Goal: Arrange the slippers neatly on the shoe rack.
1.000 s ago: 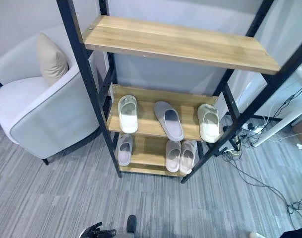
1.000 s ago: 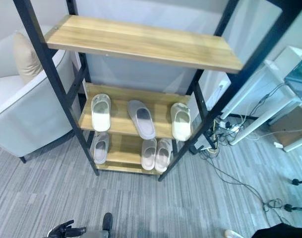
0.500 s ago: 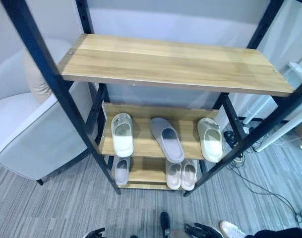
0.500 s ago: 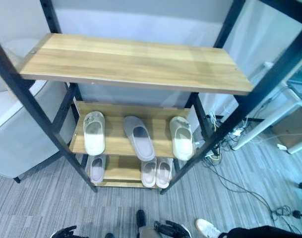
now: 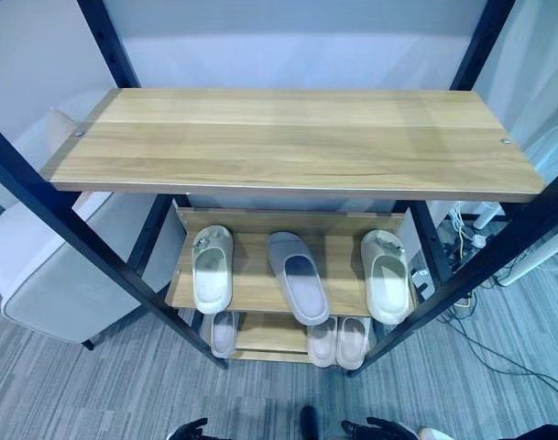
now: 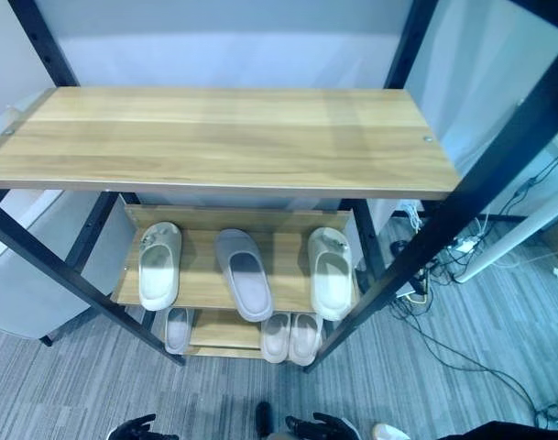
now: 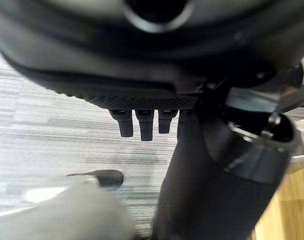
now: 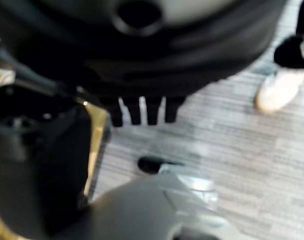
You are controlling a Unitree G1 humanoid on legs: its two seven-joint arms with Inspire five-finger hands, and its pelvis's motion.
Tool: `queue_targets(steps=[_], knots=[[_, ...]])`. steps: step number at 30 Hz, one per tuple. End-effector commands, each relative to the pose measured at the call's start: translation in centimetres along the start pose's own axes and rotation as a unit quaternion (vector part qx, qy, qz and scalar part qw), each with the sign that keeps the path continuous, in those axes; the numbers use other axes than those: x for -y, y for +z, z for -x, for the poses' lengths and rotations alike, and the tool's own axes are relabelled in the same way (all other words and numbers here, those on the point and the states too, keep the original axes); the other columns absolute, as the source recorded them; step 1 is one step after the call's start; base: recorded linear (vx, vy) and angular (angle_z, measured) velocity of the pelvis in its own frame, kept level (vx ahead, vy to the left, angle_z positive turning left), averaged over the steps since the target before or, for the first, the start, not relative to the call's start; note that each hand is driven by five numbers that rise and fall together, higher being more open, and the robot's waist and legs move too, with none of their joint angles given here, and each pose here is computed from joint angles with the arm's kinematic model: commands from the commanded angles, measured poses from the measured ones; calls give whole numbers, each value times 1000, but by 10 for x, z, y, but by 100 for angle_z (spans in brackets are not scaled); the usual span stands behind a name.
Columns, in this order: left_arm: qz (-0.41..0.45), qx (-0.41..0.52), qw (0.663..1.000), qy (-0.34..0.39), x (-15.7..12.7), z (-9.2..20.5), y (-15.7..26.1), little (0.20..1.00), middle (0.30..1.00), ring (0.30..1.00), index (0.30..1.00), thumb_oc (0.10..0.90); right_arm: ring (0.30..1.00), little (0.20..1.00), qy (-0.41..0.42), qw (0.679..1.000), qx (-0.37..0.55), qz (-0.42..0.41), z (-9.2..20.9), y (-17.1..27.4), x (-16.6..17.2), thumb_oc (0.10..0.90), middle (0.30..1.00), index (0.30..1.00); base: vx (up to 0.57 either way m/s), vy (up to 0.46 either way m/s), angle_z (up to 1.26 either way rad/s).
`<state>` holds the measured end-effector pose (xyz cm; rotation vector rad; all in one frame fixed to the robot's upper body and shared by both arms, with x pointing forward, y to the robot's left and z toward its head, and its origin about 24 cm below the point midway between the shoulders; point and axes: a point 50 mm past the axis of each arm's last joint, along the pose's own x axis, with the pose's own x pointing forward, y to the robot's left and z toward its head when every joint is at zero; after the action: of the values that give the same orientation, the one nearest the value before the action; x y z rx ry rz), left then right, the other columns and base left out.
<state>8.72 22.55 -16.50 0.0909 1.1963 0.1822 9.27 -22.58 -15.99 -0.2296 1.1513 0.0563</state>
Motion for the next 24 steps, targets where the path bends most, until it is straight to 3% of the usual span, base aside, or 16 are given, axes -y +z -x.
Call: queue_targets(steps=[1,9,24], knots=[[-5,17,1000,7,-3,1,1,900,900,900,900,800,900,900,-13,999,-8,33,5,-12,9,800,900,900,40,-67,13],[-23,24,999,0,4,0,7,900,900,900,900,800,900,900,-25,999,-15,32,5,-15,13,800,900,900,34,46,12],[-54,14,998,-1,-5,1,1,900,900,900,900,800,900,900,24,999,-40,27,8,-33,-11,800,900,900,13,73,-12]])
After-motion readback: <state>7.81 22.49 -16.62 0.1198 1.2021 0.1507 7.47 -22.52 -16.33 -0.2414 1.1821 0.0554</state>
